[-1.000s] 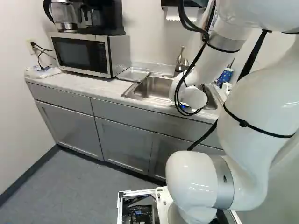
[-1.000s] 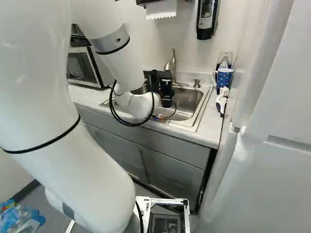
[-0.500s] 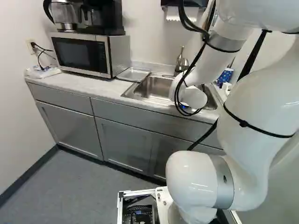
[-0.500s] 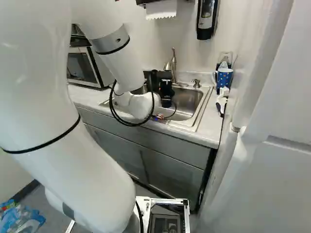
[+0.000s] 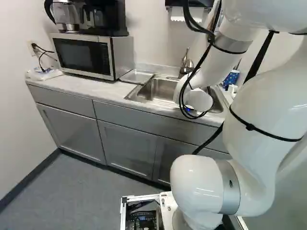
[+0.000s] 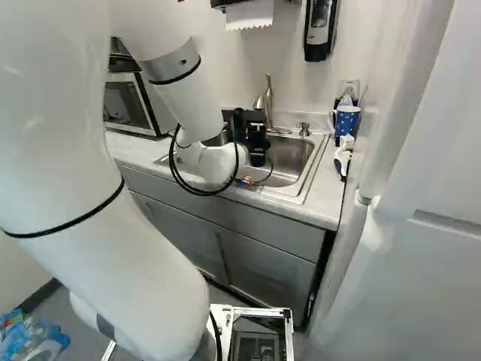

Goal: Rinse the cup and place it in the tray

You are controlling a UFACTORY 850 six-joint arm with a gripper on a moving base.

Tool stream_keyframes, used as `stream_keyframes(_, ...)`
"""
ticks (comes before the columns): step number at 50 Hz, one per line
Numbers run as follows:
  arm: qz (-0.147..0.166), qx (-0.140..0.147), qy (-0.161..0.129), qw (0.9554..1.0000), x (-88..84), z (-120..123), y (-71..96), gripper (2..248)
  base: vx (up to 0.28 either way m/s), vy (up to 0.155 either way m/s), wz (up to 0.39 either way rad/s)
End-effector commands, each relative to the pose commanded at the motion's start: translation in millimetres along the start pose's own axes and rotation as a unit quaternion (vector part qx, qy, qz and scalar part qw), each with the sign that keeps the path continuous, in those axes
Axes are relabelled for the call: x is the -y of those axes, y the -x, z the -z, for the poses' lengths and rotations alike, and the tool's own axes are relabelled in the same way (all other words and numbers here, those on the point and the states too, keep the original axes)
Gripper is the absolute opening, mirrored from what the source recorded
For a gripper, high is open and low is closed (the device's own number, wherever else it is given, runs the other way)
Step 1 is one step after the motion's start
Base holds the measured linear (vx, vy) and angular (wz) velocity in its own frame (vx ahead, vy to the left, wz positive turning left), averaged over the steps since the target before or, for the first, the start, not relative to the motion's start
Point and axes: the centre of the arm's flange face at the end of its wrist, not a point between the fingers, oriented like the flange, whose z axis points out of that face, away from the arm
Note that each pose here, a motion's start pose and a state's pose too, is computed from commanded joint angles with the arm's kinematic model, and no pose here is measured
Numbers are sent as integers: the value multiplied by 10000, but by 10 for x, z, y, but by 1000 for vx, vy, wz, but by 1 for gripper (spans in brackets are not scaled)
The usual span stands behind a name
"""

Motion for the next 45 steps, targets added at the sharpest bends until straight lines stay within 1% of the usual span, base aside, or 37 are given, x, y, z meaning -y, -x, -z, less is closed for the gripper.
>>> stream_keyframes(45, 0, 0, 0, 10000, 0, 0, 0, 123, 0, 0, 0)
